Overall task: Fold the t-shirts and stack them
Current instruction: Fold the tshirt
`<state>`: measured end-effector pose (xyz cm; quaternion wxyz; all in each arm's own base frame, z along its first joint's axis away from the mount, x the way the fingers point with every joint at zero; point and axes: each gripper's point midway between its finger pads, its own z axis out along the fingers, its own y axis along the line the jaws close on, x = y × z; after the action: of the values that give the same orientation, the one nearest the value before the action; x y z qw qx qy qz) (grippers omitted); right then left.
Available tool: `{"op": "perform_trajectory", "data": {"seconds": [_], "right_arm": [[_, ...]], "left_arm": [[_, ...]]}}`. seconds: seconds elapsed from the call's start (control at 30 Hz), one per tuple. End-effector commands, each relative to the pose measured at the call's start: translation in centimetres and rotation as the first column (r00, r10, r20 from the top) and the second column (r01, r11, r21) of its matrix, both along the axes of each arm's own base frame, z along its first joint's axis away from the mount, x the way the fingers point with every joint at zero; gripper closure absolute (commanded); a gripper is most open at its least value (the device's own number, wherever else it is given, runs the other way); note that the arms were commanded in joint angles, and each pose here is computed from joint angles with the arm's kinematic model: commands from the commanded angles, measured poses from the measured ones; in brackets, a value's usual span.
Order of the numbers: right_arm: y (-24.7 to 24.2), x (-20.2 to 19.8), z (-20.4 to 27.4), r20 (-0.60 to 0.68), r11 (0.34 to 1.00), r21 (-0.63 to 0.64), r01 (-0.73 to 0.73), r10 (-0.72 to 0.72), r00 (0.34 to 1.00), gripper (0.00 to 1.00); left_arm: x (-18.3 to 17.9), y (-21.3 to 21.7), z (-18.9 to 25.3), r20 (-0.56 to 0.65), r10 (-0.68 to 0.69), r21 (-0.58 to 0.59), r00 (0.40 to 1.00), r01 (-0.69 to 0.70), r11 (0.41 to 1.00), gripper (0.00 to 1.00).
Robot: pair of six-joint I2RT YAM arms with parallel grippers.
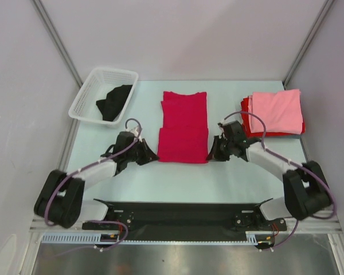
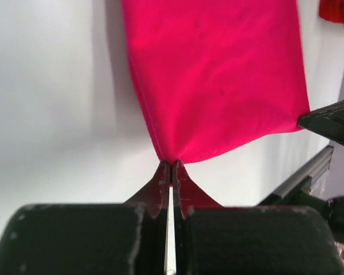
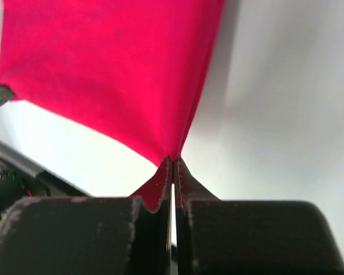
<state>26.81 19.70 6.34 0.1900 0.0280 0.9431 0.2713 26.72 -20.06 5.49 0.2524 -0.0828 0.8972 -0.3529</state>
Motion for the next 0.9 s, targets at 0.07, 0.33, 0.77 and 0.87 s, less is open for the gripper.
{"op": "perform_trajectory", "data": {"seconds": [0.07, 0.33, 0.77, 0.87], "right_arm": [[-0.1, -3.4, 3.1, 0.057, 1.0, 0.002, -0.026, 0.026, 0.998, 1.0], [-0.2, -0.9, 10.4, 0.211, 1.0, 0.018, 0.009, -0.013, 0.977, 1.0], [-1.8, 10.3, 13.4, 0.221, 0.997, 0.013, 0.077, -0.078, 0.972, 1.0], [-2.0, 12.7, 13.8, 0.215, 0.995, 0.044, 0.086, -0.093, 0.972, 1.0]], "left_arm": [[-3.7, 0.1, 2.6, 0.031, -0.097, -0.021, 0.995, 0.098, 0.995, 1.0], [-1.6, 0.5, 8.5, 0.138, -0.085, -0.063, 0.987, 0.095, 0.993, 1.0], [8.2, 1.2, 13.8, 0.182, 0.052, -0.071, 0.982, -0.04, 0.997, 1.0], [10.2, 1.1, 14.5, 0.194, 0.07, -0.073, 0.978, -0.057, 0.996, 1.0]]}}
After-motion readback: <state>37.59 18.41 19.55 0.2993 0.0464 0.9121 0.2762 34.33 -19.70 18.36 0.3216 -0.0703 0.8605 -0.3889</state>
